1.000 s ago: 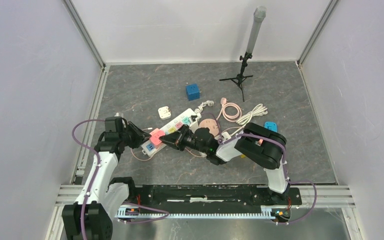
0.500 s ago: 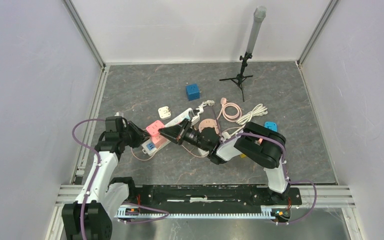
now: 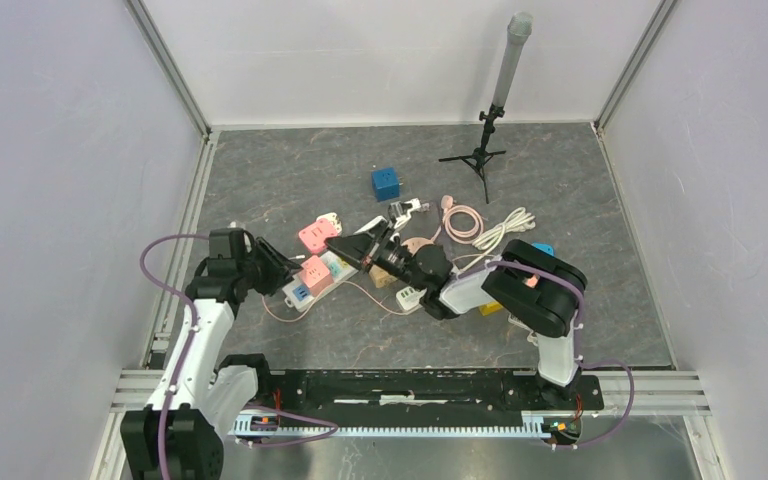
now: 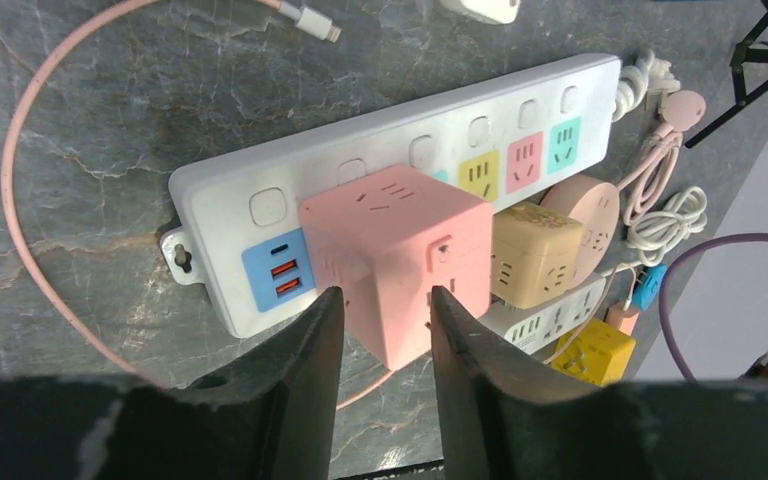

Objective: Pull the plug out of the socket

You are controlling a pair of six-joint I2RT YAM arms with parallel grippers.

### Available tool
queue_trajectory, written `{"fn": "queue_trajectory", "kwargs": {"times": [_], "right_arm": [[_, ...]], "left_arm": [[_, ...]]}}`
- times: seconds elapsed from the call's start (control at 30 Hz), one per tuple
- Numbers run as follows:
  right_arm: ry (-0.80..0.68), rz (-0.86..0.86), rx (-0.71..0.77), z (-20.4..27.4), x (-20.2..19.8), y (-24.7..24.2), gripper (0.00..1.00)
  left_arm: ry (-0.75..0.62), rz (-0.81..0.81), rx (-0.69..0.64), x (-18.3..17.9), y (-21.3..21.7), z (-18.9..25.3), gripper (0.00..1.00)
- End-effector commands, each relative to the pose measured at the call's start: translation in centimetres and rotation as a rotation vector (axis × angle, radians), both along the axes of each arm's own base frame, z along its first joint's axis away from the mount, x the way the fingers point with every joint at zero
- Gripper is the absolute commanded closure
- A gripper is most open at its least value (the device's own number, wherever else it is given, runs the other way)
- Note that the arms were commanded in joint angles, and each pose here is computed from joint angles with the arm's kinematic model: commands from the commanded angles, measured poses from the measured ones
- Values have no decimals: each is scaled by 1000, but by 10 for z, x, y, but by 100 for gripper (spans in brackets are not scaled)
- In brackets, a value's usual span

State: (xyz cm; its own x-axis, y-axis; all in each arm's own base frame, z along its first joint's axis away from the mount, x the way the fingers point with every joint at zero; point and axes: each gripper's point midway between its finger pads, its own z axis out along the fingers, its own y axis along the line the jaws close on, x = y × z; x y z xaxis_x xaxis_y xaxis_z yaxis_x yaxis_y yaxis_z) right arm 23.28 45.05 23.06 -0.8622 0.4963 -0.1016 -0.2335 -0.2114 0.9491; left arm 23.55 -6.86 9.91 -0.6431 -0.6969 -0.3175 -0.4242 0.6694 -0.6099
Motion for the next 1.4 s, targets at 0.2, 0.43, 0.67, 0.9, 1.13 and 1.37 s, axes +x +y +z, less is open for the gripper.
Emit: {"fn": "queue_trajectory", "kwargs": {"times": [0.2,0.43,0.67,0.9,1.13,1.37], "right_arm": [[-125,-182,-299,-26,68,-18,100],[-179,-320,-583,-77,146,-29,88],[-152,-321,-674,-115,188,-31,79],[-115,-333,-749,-144,203,-38,60],[-137,-327,-747,-138,200,-43,43],[-336,-301,-709,-72,183,-43,27]], "left_arm": [[-108,1,145,11,20,55,35],[-109,-82,103,7,7,59,21],[-62,-118,111,4,6,49,14],[-53,-82,105,7,8,46,15],[-60,-58,124,8,12,46,15],[-36,2,172,2,25,41,15]]}}
